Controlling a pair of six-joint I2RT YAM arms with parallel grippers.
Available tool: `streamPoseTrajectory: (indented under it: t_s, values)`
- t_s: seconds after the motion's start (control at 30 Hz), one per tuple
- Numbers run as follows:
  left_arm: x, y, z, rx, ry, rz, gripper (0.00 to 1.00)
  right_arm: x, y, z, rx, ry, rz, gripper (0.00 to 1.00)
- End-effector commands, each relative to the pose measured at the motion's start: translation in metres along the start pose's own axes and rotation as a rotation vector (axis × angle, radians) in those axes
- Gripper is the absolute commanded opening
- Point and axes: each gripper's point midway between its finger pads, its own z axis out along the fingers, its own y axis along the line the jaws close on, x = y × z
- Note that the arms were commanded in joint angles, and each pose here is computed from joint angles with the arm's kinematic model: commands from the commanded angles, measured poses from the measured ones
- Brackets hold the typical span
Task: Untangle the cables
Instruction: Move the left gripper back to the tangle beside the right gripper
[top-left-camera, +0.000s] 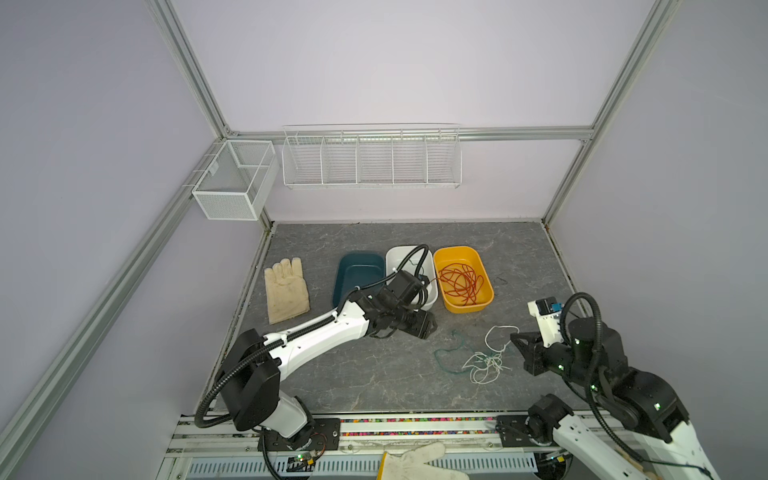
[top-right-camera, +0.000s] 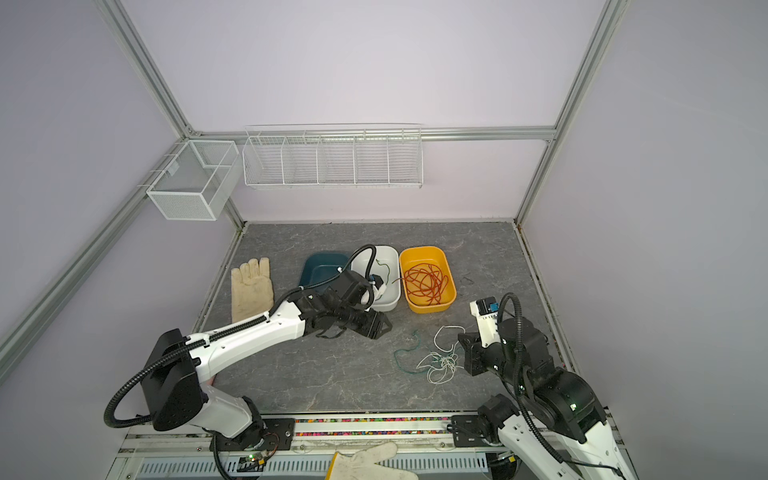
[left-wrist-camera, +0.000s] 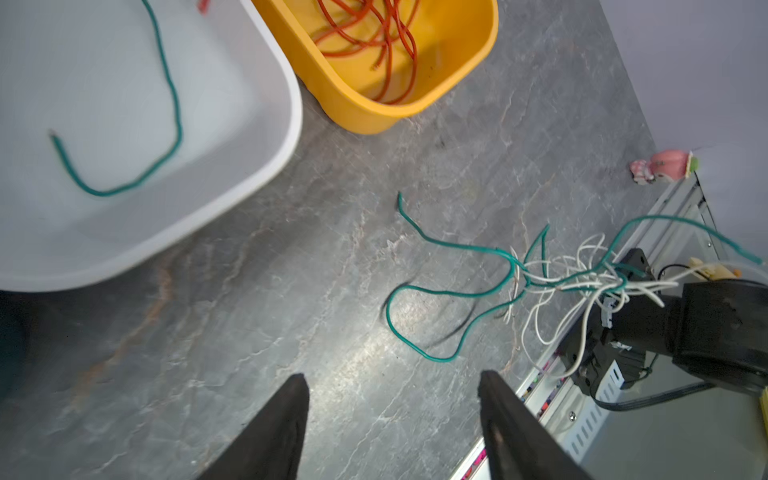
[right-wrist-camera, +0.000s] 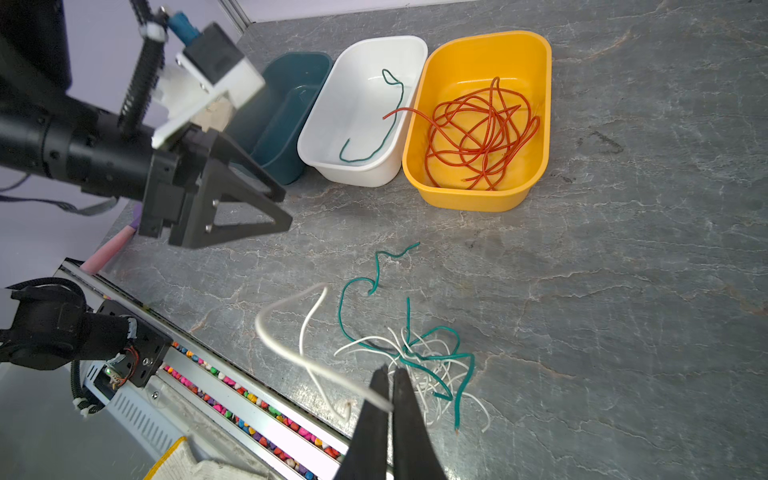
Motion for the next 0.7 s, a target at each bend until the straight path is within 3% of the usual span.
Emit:
streamPoseTrajectory:
  t_s: [0.0, 0.3, 0.67]
  values:
    - [-0.012, -0.021, -0.005, 0.071, -0.103, -0.022, 0.66, -0.003, -0.001, 0.002, 0.001, -0.025, -0.020, 0.06]
    - [0.016, -0.054, 0.032, 0.134, -0.082, -0.021, 0.68, -0.003, -0.001, 0.002, 0.001, -0.022, -0.020, 0.06]
    - [0.007, -0.068, 0.062, 0.171, -0.067, -0.041, 0.72, -0.002, -0.001, 0.004, 0.000, -0.018, -0.020, 0.06]
